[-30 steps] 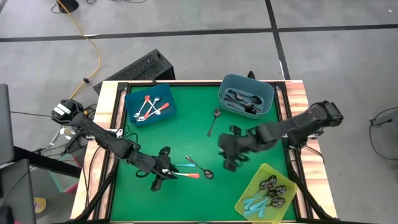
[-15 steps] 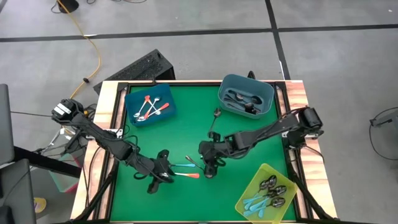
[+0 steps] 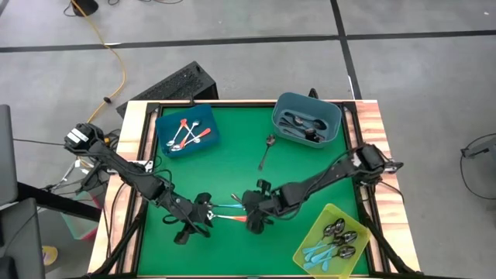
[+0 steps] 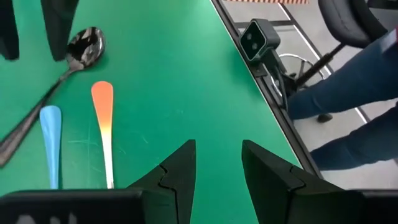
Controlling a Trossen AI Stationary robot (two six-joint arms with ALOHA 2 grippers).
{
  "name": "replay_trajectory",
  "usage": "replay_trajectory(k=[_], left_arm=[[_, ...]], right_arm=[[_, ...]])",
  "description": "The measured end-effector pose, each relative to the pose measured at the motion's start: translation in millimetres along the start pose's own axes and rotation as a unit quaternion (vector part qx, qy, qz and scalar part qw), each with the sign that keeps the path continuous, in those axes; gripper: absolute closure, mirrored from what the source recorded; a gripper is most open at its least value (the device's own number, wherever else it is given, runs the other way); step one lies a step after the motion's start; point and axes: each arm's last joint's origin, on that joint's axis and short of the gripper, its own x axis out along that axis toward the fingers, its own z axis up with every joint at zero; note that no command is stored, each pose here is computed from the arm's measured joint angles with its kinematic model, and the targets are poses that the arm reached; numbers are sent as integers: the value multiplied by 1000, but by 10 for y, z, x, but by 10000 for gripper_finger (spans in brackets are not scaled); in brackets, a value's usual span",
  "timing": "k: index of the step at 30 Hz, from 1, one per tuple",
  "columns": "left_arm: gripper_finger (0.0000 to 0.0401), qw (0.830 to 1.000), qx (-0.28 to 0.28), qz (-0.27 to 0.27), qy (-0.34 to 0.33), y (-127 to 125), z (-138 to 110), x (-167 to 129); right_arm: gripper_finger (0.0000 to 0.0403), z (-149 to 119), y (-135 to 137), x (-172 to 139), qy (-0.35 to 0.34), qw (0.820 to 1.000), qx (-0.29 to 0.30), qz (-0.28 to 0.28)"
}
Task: Sort silverware by color (type)
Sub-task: Put the black spoon into the blue bin
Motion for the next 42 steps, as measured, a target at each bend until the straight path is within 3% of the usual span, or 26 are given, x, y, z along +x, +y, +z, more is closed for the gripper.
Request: replay_trajectory(k=[15, 23, 30, 38, 42], left_arm=[[287, 999, 30, -17, 15, -3, -22, -2], [287, 999, 36, -9, 5, 49, 10, -3], [287, 999, 38, -8, 0, 63, 25, -4], [287, 999, 42, -8, -1, 81, 31, -5], [287, 999, 43, -10, 0, 80, 30, -5]], right_arm=[[246, -196, 117, 348, 20, 998, 53, -40], [252, -291, 85, 346, 51, 994, 67, -70], [293, -326, 61, 340, 71, 992, 63, -78], [390, -305, 30, 343, 83, 992, 69, -66], [389, -294, 20, 347, 84, 990, 91, -64]])
